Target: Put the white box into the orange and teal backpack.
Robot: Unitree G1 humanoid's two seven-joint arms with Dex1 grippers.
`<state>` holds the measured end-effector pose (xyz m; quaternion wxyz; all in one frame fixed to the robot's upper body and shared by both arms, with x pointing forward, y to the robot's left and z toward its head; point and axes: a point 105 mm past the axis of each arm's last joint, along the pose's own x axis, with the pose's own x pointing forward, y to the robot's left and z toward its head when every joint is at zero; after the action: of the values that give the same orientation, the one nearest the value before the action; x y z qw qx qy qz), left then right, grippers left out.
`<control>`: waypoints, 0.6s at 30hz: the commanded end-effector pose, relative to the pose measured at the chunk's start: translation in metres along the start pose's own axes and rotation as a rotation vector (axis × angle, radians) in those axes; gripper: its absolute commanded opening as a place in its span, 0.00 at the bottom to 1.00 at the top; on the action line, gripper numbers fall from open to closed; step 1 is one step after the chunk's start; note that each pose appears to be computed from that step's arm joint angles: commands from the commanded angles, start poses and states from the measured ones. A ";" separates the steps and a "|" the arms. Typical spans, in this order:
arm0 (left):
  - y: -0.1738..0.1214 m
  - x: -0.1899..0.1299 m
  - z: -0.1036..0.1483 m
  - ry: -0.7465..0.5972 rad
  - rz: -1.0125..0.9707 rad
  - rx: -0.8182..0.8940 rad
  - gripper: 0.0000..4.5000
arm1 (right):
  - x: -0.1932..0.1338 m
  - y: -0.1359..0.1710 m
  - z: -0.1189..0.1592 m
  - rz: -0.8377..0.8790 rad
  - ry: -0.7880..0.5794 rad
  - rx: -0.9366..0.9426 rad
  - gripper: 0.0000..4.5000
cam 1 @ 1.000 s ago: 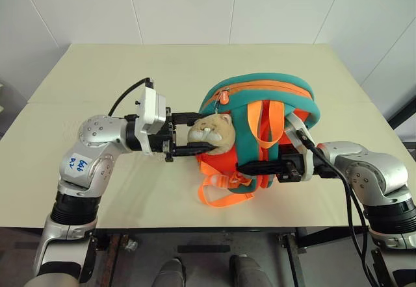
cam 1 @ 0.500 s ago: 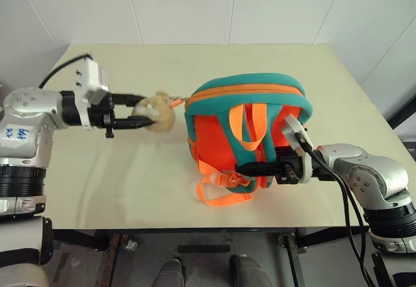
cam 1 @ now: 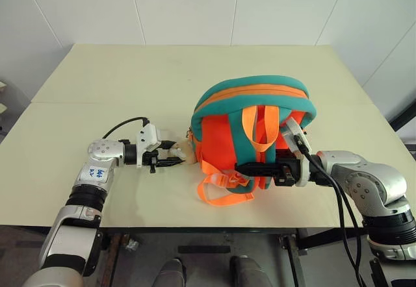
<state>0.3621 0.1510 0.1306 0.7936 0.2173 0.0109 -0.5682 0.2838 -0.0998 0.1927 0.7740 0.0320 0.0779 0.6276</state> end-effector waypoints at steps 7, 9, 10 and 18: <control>-0.027 -0.031 0.032 -0.050 0.003 0.005 0.77 | -0.030 -0.016 0.022 -0.219 -0.074 -0.274 0.53; -0.036 -0.039 0.045 -0.043 -0.003 0.028 0.91 | -0.041 -0.013 0.023 -0.228 -0.063 -0.278 0.68; -0.038 -0.041 0.052 -0.065 0.011 0.020 0.98 | -0.047 -0.012 0.023 -0.240 -0.058 -0.277 0.76; -0.051 -0.060 0.062 -0.057 0.068 -0.037 1.00 | -0.101 -0.019 0.012 -0.376 0.060 -0.314 0.99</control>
<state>0.2848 0.1686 0.1729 0.8160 0.1767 0.0139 -0.5502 0.2860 -0.1897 0.2022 0.8676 -0.0972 0.0201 0.4873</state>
